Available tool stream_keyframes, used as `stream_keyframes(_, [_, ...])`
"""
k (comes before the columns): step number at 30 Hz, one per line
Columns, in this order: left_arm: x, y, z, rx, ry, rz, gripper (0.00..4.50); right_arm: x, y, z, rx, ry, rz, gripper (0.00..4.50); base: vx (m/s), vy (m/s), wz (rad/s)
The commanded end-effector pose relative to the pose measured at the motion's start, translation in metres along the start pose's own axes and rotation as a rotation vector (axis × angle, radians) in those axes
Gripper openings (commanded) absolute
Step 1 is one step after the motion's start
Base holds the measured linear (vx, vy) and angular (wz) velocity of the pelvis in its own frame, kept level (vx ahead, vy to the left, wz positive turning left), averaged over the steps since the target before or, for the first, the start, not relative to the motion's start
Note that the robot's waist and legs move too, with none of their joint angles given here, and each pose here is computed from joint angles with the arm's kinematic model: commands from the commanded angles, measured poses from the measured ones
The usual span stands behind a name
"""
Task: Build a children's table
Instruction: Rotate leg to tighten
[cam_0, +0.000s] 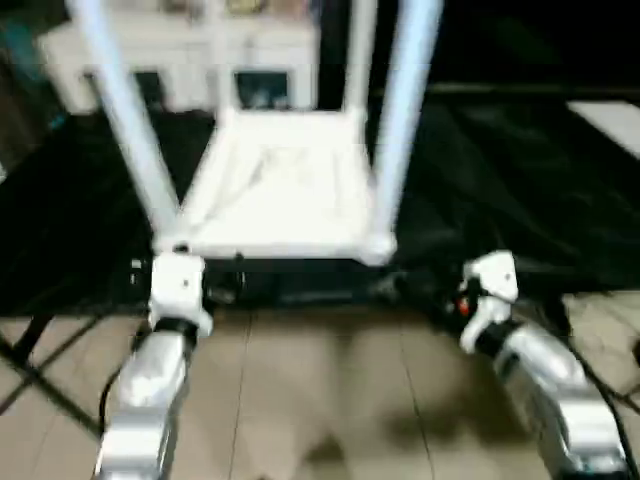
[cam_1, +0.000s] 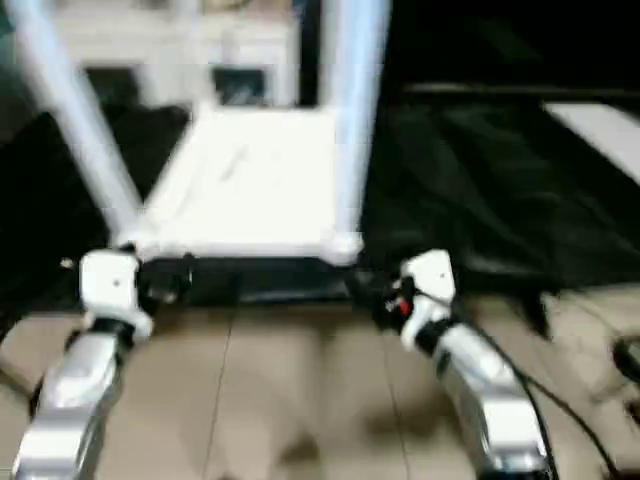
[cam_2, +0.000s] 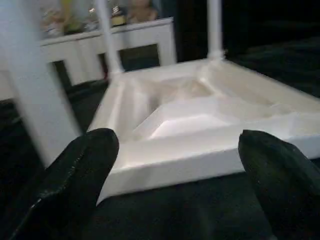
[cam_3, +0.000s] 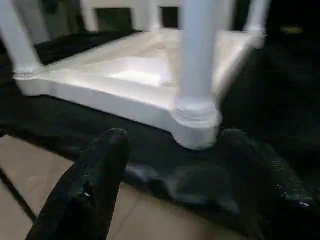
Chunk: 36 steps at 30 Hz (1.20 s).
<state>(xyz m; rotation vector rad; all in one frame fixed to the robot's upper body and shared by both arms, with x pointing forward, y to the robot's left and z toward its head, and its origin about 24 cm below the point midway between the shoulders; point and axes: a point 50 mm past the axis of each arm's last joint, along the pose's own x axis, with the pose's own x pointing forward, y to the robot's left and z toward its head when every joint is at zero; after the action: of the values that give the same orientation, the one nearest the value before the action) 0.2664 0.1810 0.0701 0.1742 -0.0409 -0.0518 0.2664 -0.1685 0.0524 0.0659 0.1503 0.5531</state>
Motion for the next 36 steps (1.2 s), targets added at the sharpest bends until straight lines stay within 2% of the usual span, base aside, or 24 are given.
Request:
stream_keyframes(1, [0.001, 0.003, -0.003, 0.004, 0.023, 0.016, 4.47, 0.008, 0.003, 0.005, -0.021, -0.007, 0.026, 3.20, 0.000, 0.000, 0.00])
stream_keyframes(3, [0.001, 0.001, -0.001, -0.015, 0.007, -0.028, 4.47, 0.013, 0.007, 0.004, -0.049, 0.006, 0.057, 3.20, 0.000, 0.000, 0.00])
stream_keyframes(7, [0.001, 0.002, 0.000, -0.010, 0.003, 0.001, 4.47, 0.016, 0.008, 0.003, -0.048, 0.009, 0.066, 3.20, 0.005, -0.009, 0.15])
stream_keyframes(10, [0.000, 0.003, -0.002, -0.006, 0.015, -0.004, 4.47, 0.019, 0.009, 0.004, -0.001, -0.016, 0.072, 3.20, 0.029, -0.035, 0.51])
stream_keyframes(12, [0.000, 0.003, -0.004, -0.009, 0.021, -0.011, 4.47, 0.020, 0.010, 0.004, 0.000, -0.019, 0.088, 3.20, 0.067, 0.002, 0.11])
stream_keyframes(14, [-0.004, 0.003, -0.009, -0.025, 0.042, -0.027, 4.47, 0.017, 0.020, 0.005, -0.016, -0.021, 0.177, 3.20, 0.109, 0.006, -0.01])
stream_keyframes(17, [-0.007, 0.001, -0.012, -0.050, 0.054, -0.056, 4.47, 0.015, 0.025, 0.003, -0.017, -0.019, 0.232, 3.20, 0.153, -0.002, -0.03])
stream_keyframes(22, [-0.014, 0.004, -0.020, -0.068, 0.083, -0.037, 4.47, 0.016, 0.027, -0.001, -0.031, 0.020, 0.301, 3.20, 0.125, 0.006, -0.06])
stream_keyframes(25, [-0.019, 0.010, -0.023, -0.071, 0.091, 0.011, 4.47, 0.015, 0.028, -0.002, -0.038, 0.028, 0.339, 3.20, -0.078, 0.038, -0.23])
stream_keyframes(32, [-0.028, 0.011, -0.027, -0.074, 0.101, 0.012, 4.47, 0.017, 0.026, -0.002, -0.046, 0.028, 0.342, 3.20, -0.080, -0.016, 0.07])
stream_keyframes(36, [-0.024, 0.011, -0.021, -0.078, 0.077, 0.004, 4.47, 0.023, 0.022, 0.003, -0.034, -0.003, 0.291, 3.20, -0.116, 0.010, 0.10])
